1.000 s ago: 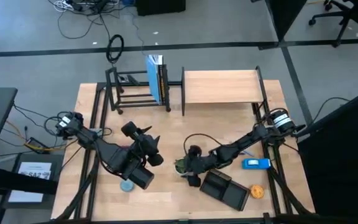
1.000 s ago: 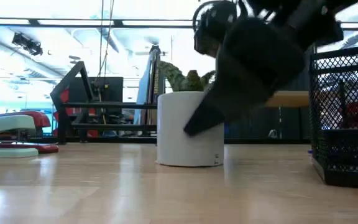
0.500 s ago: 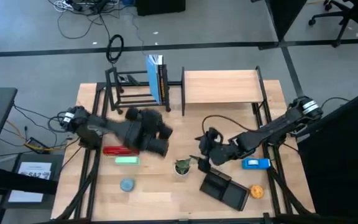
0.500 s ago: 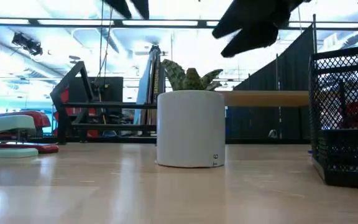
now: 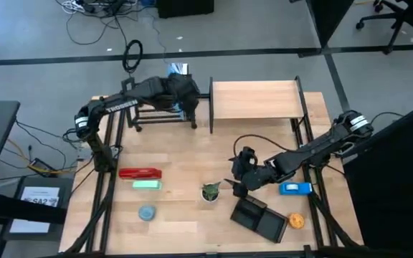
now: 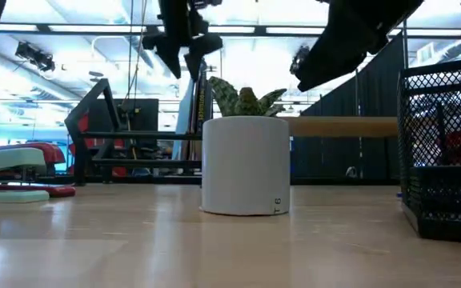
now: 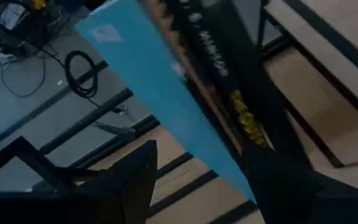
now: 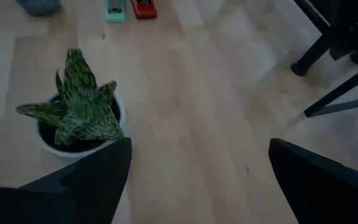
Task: Stock shelves
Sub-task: Remove the blue book from the book organizer
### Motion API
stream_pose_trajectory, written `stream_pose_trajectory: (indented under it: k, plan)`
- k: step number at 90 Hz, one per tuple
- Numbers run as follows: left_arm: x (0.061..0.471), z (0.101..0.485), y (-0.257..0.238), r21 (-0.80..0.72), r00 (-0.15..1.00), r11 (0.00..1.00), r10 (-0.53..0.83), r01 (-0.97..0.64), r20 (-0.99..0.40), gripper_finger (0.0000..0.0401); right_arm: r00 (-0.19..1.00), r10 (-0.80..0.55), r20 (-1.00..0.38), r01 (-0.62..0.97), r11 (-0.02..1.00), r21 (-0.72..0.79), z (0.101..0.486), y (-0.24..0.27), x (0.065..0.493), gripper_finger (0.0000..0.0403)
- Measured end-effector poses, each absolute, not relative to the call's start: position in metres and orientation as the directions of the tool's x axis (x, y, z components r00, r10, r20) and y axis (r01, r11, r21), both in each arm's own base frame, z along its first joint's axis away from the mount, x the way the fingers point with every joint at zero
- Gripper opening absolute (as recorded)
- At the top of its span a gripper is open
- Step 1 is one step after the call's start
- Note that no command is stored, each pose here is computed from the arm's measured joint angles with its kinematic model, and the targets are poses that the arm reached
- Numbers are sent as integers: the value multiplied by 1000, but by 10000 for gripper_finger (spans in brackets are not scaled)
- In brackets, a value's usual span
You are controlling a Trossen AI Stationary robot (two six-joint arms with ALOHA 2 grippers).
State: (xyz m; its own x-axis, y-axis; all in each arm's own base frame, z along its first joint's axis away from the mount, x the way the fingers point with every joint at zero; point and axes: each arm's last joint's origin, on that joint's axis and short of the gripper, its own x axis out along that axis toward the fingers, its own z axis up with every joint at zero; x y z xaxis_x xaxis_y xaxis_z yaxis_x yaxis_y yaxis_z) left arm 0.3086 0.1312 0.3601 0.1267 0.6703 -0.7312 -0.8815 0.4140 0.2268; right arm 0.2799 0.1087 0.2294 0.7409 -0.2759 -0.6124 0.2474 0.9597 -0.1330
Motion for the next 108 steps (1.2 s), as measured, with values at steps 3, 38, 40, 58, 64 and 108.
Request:
stream_pose_trajectory:
  k: [3,38,40,58,64,108]
  plan:
    - [308,359,132,226,122,408,670,-885,-732,213,741,-276,-612,239,960,-144,229,109,280,347]
    - [305,341,140,287,25,305,723,-908,-690,213,744,-288,-602,179,955,-236,231,99,286,347]
    - [305,341,140,292,20,302,726,-908,-688,213,746,-288,-601,177,955,-238,231,98,286,347]
    - [295,371,115,281,81,334,759,-900,-646,213,742,-270,-614,186,962,-199,231,96,286,347]
    - [287,384,107,267,114,346,776,-900,-620,213,744,-257,-617,187,966,-177,232,98,285,347]
    - [263,300,53,-132,437,442,711,-887,-551,213,807,-149,-571,177,984,-6,237,126,280,347]
